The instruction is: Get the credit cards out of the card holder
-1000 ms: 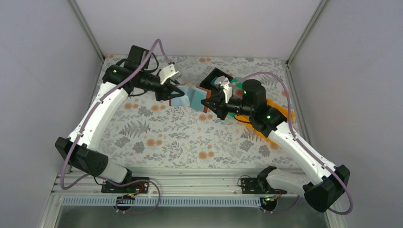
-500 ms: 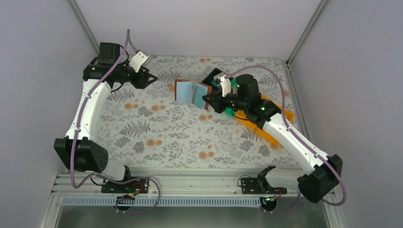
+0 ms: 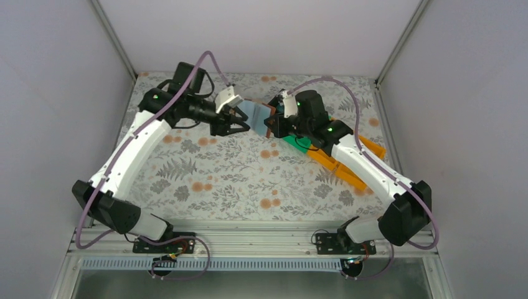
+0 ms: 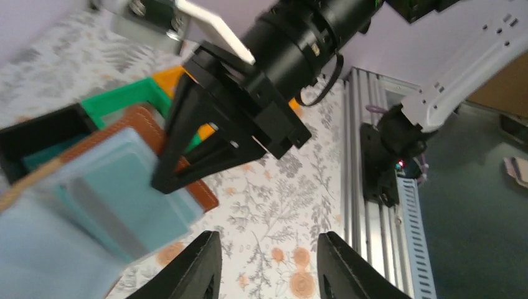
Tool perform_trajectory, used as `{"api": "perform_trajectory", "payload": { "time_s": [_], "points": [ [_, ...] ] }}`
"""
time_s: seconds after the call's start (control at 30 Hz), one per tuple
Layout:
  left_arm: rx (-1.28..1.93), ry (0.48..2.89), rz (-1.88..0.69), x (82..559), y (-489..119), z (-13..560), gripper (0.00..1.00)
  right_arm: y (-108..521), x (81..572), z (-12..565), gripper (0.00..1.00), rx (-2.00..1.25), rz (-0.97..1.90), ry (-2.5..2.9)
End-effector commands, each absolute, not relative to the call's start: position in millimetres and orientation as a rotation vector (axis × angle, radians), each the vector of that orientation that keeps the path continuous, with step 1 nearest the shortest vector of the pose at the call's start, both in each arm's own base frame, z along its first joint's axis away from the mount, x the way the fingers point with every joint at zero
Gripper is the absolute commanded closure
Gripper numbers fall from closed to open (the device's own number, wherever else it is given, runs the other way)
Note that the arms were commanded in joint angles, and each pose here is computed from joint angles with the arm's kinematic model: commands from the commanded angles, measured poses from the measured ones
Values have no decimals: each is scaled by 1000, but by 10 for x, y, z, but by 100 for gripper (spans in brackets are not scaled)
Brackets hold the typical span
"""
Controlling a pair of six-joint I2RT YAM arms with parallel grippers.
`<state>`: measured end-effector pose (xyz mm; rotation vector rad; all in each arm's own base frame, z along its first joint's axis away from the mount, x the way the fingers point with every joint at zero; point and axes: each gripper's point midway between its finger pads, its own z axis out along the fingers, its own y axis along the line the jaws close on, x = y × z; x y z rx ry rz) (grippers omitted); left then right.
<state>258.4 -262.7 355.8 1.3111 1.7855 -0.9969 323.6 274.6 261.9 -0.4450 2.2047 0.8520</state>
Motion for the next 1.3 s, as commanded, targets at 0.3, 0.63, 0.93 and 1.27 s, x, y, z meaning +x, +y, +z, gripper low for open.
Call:
{"api": "perform_trajectory", "payload": {
  "time_s": [0.3, 0.63, 0.93, 1.27],
  "points": [
    [1219, 1982, -1003, 2932, -2685, 2905, 72, 2997, 2823, 3231, 96, -729, 1096, 1929],
    [1238, 1884, -942, 2824, -2523, 3193, 72, 3012, 2485, 3421, 96, -935, 1151, 1751],
    [1312, 1797, -1039, 2587, -2633, 3355, 62, 2968, 2202, 3692, 96, -1037, 1197, 1575],
    [1412, 1618, -1198, 2286, -2907, 3722, 48, 3018, 2230, 3652, 96, -1052, 1214, 1566]
  ]
}}
